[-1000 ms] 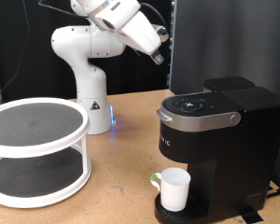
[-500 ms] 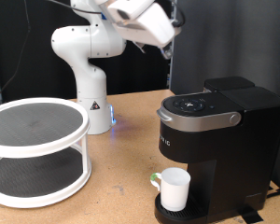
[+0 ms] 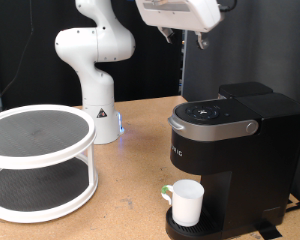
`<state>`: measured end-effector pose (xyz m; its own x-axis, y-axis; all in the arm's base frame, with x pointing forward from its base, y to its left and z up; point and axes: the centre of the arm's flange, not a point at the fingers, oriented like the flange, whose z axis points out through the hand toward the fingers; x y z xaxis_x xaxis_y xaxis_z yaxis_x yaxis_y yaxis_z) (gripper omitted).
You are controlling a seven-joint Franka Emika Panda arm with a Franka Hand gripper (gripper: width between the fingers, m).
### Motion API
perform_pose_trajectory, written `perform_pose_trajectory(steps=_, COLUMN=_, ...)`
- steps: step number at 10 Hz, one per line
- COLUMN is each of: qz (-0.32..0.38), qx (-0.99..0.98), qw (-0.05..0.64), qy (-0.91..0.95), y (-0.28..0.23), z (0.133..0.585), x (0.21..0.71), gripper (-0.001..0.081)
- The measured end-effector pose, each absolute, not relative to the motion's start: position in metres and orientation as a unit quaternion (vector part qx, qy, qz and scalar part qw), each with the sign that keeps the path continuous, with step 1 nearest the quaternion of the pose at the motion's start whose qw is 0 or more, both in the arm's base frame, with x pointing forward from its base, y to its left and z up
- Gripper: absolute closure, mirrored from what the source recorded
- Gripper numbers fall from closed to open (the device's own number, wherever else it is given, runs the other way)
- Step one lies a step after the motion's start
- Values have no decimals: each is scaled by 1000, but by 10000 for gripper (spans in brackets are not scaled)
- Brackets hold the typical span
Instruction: Make a cup of coffee with the keurig machine
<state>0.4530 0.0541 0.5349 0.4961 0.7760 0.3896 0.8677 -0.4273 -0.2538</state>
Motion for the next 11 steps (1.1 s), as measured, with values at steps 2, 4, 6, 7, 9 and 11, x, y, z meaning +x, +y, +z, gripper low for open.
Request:
perform_pose_trajectory(steps=2, qz=-95, qx=-843, qw=197, qy=-491, y=61, z=537, x=470, gripper=1)
perform_pose_trajectory(steps=4, qz=-97, qx=-854, qw=180, qy=-478, y=64, z=534, x=486, gripper=1)
perform_pose_trajectory(steps=6, qz=-81, qx=-863, qw=160, qy=-472, y=72, z=524, x=498, gripper=1)
perform_pose_trajectory(steps=7, qz=-65, qx=-868, qw=151, qy=-469, y=77, z=518, x=503, gripper=1)
perform_pose_trajectory(steps=9, qz=-58, qx=-870, qw=146, qy=-467, y=80, z=515, x=508, gripper=1)
perform_pose_trajectory(steps=11, qz=-41, qx=-866, qw=132, qy=-480, y=81, z=514, x=506, gripper=1)
